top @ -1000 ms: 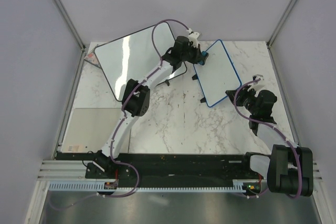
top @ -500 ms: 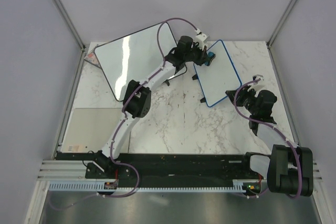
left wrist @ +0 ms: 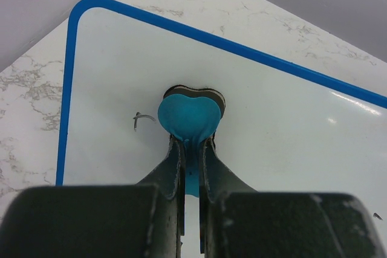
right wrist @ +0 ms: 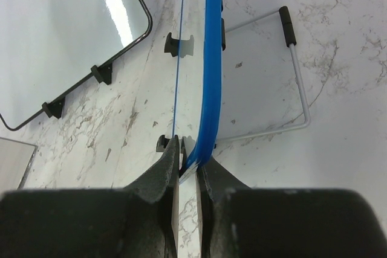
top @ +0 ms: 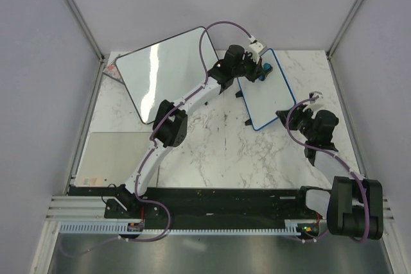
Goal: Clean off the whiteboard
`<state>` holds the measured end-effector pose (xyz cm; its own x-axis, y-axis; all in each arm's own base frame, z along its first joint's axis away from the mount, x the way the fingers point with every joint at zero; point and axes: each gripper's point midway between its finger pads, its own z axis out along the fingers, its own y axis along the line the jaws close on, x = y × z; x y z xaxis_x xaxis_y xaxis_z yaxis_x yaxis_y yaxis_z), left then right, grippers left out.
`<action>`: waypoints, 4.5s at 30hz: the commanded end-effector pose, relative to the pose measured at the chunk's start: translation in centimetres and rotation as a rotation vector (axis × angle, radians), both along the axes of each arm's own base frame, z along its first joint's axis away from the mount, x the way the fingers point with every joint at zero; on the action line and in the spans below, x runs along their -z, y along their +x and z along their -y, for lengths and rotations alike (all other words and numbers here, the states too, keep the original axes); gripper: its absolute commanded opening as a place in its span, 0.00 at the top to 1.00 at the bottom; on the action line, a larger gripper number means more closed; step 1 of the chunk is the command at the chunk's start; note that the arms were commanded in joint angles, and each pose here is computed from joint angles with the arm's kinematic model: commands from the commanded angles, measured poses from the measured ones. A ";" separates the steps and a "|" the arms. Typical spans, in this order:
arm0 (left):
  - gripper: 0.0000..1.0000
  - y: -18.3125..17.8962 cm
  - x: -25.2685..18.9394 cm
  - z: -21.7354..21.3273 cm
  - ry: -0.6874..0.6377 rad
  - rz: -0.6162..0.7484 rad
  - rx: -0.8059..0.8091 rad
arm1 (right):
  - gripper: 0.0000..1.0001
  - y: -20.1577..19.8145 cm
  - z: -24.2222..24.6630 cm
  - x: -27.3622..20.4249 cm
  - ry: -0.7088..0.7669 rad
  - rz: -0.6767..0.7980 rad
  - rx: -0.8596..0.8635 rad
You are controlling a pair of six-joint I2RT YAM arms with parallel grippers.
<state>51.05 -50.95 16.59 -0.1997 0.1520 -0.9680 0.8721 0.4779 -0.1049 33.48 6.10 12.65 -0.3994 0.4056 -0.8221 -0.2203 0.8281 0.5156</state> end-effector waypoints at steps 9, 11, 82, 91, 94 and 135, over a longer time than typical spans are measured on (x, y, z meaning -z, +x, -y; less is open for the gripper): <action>0.98 4.0 2.0 -5.1 0.097 -0.039 -0.169 | 1.00 -1.7 -1.2 2.9 -0.055 -0.077 -0.087; 0.98 4.2 3.1 -6.1 0.100 -0.099 -0.175 | 1.00 -1.7 -1.2 2.8 -0.055 -0.074 -0.087; 0.98 2.8 -2.3 -0.3 -0.326 0.031 -0.077 | 1.00 -1.8 -1.6 2.9 -0.039 -0.074 -0.105; 0.98 2.5 -1.3 -0.8 -0.316 -0.009 -0.104 | 1.00 -1.9 -1.6 2.8 -0.038 -0.070 -0.105; 0.98 3.3 -3.2 -1.0 -0.362 0.052 -0.133 | 1.00 -1.9 -1.7 2.9 -0.036 -0.071 -0.106; 0.98 -11.1 1.1 0.4 -0.155 -0.503 0.218 | 1.00 -1.9 -1.8 2.8 -0.033 -0.069 -0.111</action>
